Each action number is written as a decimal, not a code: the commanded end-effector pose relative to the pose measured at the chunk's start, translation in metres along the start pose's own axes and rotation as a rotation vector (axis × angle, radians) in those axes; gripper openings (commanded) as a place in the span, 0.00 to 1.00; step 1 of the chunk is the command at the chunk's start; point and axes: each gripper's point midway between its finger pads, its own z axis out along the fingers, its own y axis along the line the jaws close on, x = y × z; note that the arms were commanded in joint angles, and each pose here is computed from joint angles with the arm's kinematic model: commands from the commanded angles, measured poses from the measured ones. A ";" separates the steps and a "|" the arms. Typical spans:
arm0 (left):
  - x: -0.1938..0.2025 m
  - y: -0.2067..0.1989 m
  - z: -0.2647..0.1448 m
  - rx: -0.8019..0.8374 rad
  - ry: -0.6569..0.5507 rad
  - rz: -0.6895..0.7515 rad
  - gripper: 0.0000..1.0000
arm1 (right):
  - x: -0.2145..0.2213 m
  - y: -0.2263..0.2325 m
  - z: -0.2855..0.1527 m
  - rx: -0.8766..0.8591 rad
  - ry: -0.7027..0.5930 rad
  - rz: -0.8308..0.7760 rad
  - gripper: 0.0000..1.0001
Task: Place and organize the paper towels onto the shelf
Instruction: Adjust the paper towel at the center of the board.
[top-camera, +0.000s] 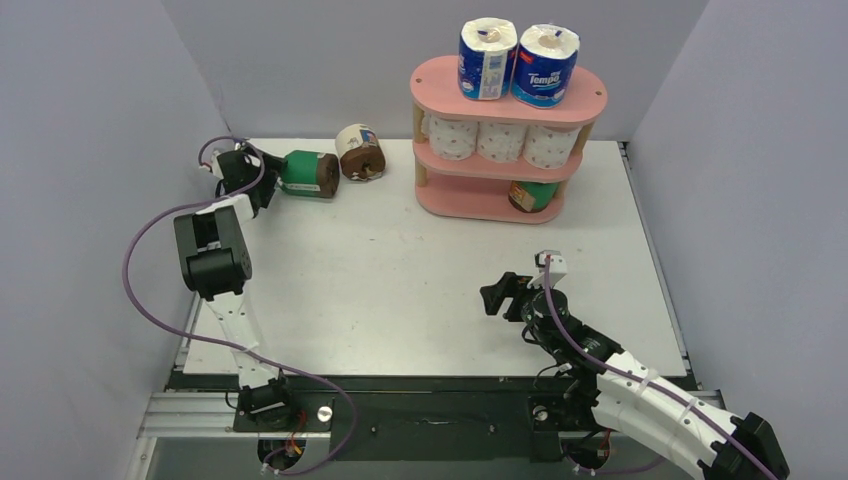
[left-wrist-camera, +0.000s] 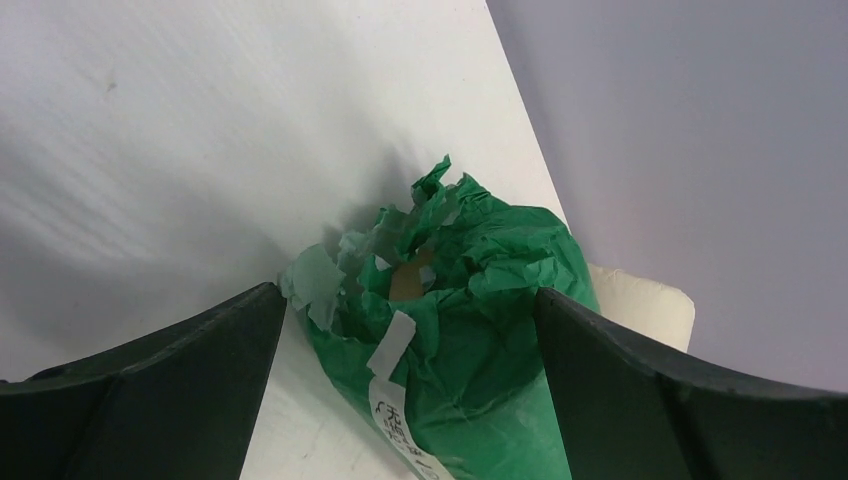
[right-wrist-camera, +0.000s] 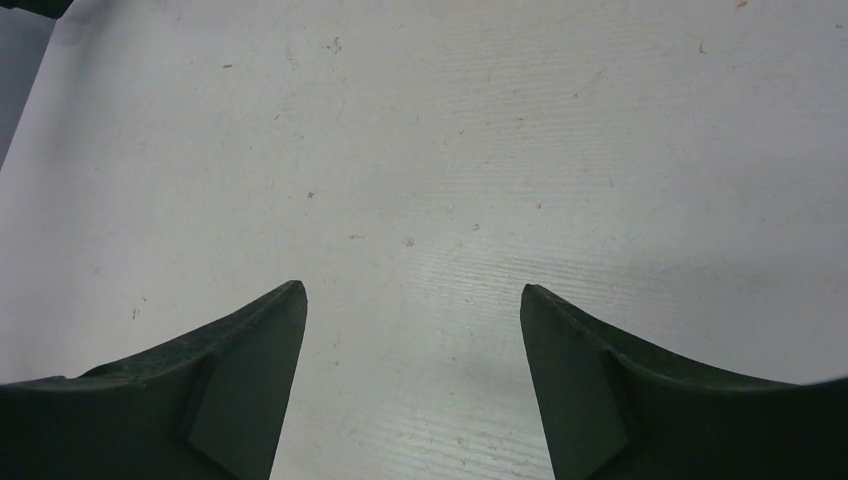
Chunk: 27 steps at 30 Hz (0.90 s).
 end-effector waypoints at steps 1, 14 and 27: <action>-0.019 -0.052 0.009 0.180 -0.042 0.015 0.96 | -0.019 0.007 0.001 -0.009 -0.067 -0.002 0.74; 0.015 -0.064 -0.009 0.287 0.000 -0.002 0.98 | -0.014 0.005 0.004 0.000 -0.057 0.016 0.73; 0.042 -0.074 -0.059 0.365 0.028 -0.035 1.00 | -0.012 0.005 0.000 -0.010 -0.062 0.050 0.72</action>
